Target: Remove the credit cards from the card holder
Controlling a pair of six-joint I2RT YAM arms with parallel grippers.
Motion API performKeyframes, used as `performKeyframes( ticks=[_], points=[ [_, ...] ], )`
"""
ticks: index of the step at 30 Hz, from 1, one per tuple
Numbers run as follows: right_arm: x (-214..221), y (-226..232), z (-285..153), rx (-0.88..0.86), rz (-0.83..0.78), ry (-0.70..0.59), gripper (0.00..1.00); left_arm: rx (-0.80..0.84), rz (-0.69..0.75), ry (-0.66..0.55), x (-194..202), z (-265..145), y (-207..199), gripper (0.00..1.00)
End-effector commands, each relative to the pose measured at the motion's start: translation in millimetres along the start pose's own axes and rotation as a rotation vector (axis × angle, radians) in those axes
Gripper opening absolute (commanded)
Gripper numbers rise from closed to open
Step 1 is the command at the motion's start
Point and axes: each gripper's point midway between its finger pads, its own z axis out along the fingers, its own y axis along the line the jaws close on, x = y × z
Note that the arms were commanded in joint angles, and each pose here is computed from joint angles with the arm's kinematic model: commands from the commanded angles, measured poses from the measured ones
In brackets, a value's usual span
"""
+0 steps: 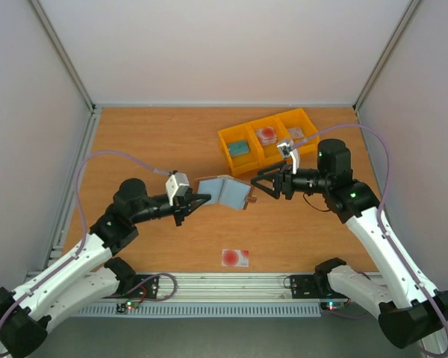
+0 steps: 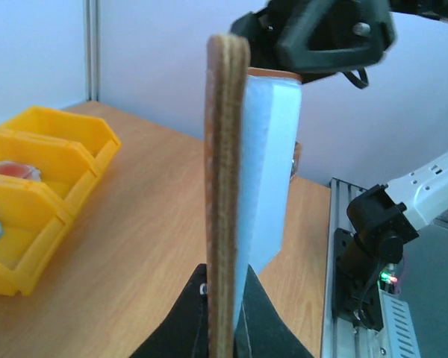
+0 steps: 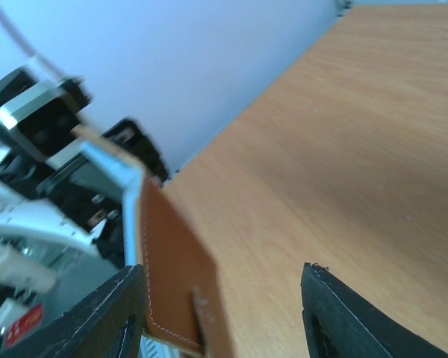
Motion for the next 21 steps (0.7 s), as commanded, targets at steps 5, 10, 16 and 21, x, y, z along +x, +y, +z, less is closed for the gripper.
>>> performKeyframes(
  ticks=[5,10,16,21],
  points=[
    [18.3,66.9,-5.8,-0.159,-0.247,0.090,0.61,-0.001,-0.023,-0.184,-45.5,-14.7,-4.1,0.00],
    [5.9,67.5,-7.6,-0.130,-0.299,0.044,0.65,-0.025,-0.041,-0.200,-47.3,-17.5,0.4,0.00],
    [-4.1,31.1,0.0,0.055,-0.274,0.024,0.60,0.007,-0.015,-0.218,-53.2,-21.7,-8.2,0.00],
    [-9.8,28.4,4.6,0.050,-0.271,-0.008,0.51,0.022,-0.006,-0.218,-50.5,-22.2,-10.8,0.00]
  ],
)
